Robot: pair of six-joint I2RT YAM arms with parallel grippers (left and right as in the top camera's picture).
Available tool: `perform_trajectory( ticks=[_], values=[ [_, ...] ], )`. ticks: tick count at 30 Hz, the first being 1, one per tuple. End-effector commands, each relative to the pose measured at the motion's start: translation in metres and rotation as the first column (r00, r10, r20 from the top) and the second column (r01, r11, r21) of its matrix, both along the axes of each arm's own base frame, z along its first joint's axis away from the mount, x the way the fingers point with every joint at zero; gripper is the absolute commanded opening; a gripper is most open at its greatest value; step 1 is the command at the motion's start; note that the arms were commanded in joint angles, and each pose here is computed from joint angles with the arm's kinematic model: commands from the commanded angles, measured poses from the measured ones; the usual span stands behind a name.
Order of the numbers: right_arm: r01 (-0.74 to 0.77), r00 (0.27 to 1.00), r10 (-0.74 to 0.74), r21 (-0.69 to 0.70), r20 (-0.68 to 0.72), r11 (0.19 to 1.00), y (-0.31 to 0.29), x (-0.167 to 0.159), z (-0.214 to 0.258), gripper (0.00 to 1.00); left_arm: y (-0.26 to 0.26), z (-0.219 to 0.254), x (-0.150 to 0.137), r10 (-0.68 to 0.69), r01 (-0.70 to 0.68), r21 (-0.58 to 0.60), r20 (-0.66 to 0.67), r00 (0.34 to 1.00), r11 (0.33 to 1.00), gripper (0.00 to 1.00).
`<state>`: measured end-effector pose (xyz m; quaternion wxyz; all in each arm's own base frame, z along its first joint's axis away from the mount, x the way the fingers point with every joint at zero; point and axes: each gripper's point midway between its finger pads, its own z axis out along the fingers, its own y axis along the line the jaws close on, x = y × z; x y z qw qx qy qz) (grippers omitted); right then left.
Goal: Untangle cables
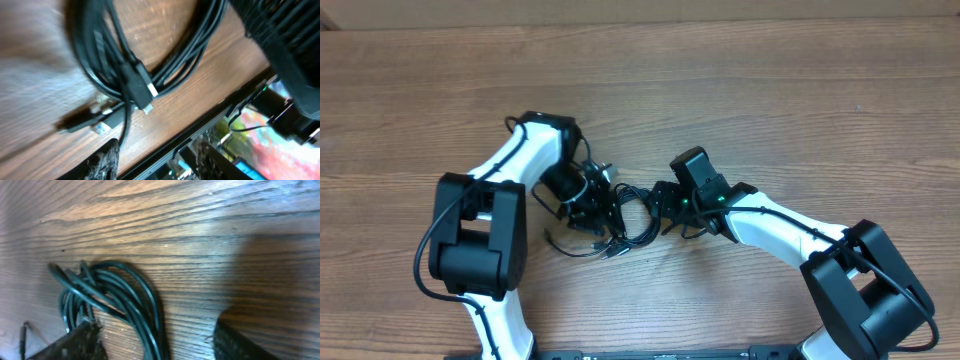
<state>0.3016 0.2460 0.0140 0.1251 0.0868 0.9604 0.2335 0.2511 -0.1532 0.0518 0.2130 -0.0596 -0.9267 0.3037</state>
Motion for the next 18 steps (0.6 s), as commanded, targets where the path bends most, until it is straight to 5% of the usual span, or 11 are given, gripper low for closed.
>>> perform_trajectory(
  ticks=[1,5,12,15,18],
  values=[
    [0.002,1.000,-0.002,-0.012,-0.006,1.000,-0.002,-0.001,-0.003,0.61,0.011,0.003,0.015,0.060,-0.061,0.022,0.019,0.998,0.998,0.50],
    [-0.019,0.999,0.020,0.017,-0.033,1.000,0.003,-0.007,-0.002,0.44,0.031,-0.006,0.017,0.090,-0.091,0.133,0.014,0.996,0.987,0.51],
    [-0.023,0.999,0.024,0.017,-0.048,1.000,0.003,-0.010,-0.003,0.37,0.035,-0.015,0.028,0.136,-0.142,0.202,0.043,0.990,0.969,0.52],
    [-0.025,0.998,0.026,0.020,-0.050,0.999,0.004,-0.011,-0.003,0.37,0.025,-0.022,0.037,0.152,-0.166,0.209,0.084,0.985,0.964,0.40],
    [-0.025,0.998,0.026,0.020,-0.050,0.999,0.004,-0.011,-0.003,0.53,0.016,-0.032,0.040,0.133,-0.164,0.275,0.127,0.983,0.947,0.29]
  ],
)
